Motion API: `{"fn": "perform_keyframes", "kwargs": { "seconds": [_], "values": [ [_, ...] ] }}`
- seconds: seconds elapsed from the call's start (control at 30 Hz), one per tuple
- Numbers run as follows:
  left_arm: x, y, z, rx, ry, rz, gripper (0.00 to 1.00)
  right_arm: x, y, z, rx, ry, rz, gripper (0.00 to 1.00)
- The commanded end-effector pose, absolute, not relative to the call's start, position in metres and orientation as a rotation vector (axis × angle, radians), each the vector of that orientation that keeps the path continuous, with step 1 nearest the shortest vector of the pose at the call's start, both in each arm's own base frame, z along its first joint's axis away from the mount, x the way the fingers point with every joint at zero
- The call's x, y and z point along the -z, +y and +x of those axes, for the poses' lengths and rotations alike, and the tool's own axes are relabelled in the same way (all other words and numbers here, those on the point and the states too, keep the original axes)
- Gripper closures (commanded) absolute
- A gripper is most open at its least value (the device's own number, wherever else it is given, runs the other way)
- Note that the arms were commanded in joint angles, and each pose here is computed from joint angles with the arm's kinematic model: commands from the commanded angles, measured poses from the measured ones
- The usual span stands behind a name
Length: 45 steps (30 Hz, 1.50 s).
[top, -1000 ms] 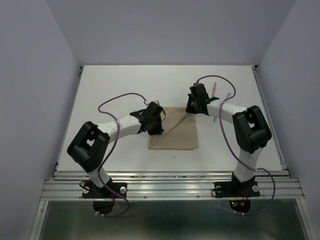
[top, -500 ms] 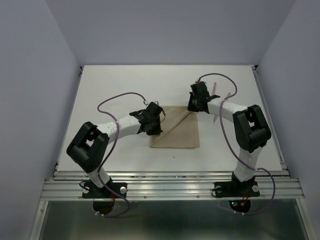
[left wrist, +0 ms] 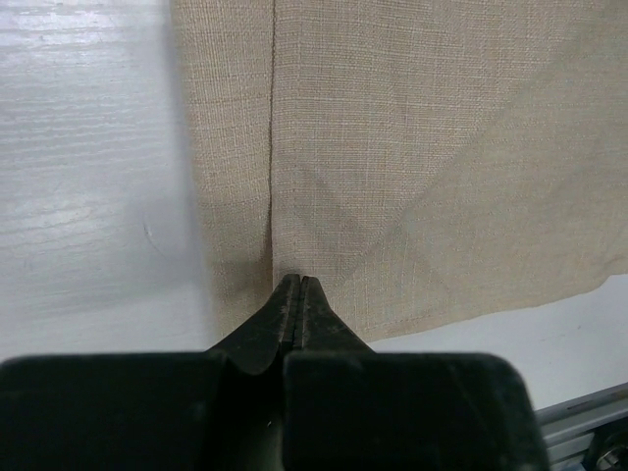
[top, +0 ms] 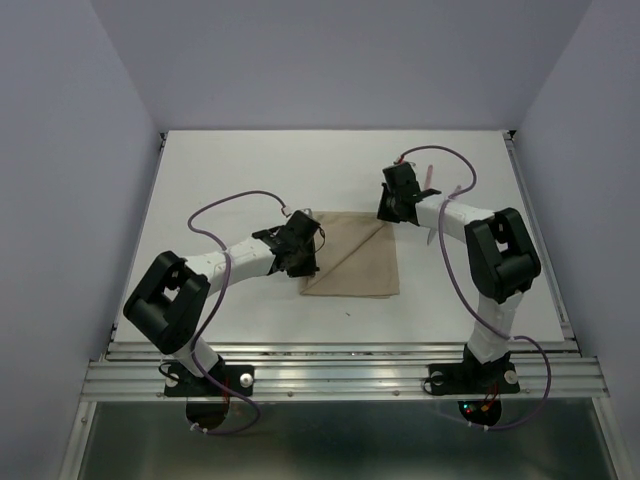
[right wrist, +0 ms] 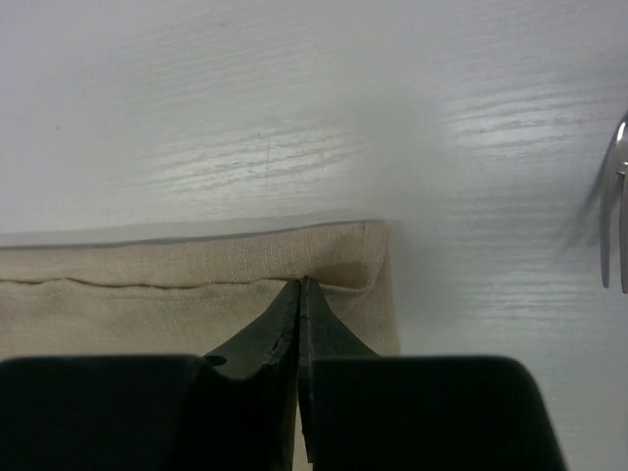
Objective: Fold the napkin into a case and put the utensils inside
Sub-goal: Smooth out the upper triangle-folded napkin at the center of the board.
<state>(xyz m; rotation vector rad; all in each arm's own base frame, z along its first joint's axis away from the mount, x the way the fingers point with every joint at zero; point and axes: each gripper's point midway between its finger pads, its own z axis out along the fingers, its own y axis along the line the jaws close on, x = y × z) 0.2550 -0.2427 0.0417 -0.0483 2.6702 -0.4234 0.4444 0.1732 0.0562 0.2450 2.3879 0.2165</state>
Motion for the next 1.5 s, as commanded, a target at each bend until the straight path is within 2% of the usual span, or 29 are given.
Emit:
{"fn": "perform_keyframes", "kwargs": {
  "seconds": [0.0,0.27,0.57,0.67,0.83,1.13,1.33,1.47],
  "values": [
    [-0.041,-0.239,0.258,0.401,2.656,-0.042,1.0,-0.058,0.179,0.466,-0.231,2.349,0.246,0.96],
    [-0.044,-0.235,0.258,0.366,2.655,0.003,1.0,-0.075,0.186,0.48,-0.262,2.307,0.23,0.96],
    [-0.108,-0.254,0.291,0.423,2.516,0.024,1.0,-0.133,0.174,0.466,-0.275,2.194,0.247,0.94],
    [-0.11,-0.26,0.3,0.411,2.519,0.034,1.0,-0.134,0.168,0.459,-0.284,2.197,0.253,0.93],
    [-0.091,-0.259,0.287,0.423,2.581,0.032,1.0,-0.118,0.175,0.447,-0.337,2.251,0.227,0.92],
    [-0.042,-0.242,0.246,0.466,2.679,-0.006,1.0,-0.098,0.226,0.439,-0.555,2.32,0.121,0.92],
    [-0.017,-0.236,0.236,0.431,2.732,-0.016,1.0,-0.05,0.235,0.429,-0.523,2.418,0.134,0.92],
    [-0.02,-0.234,0.236,0.427,2.719,0.005,1.0,-0.033,0.229,0.428,-0.472,2.447,0.146,0.92]
  ]
}}
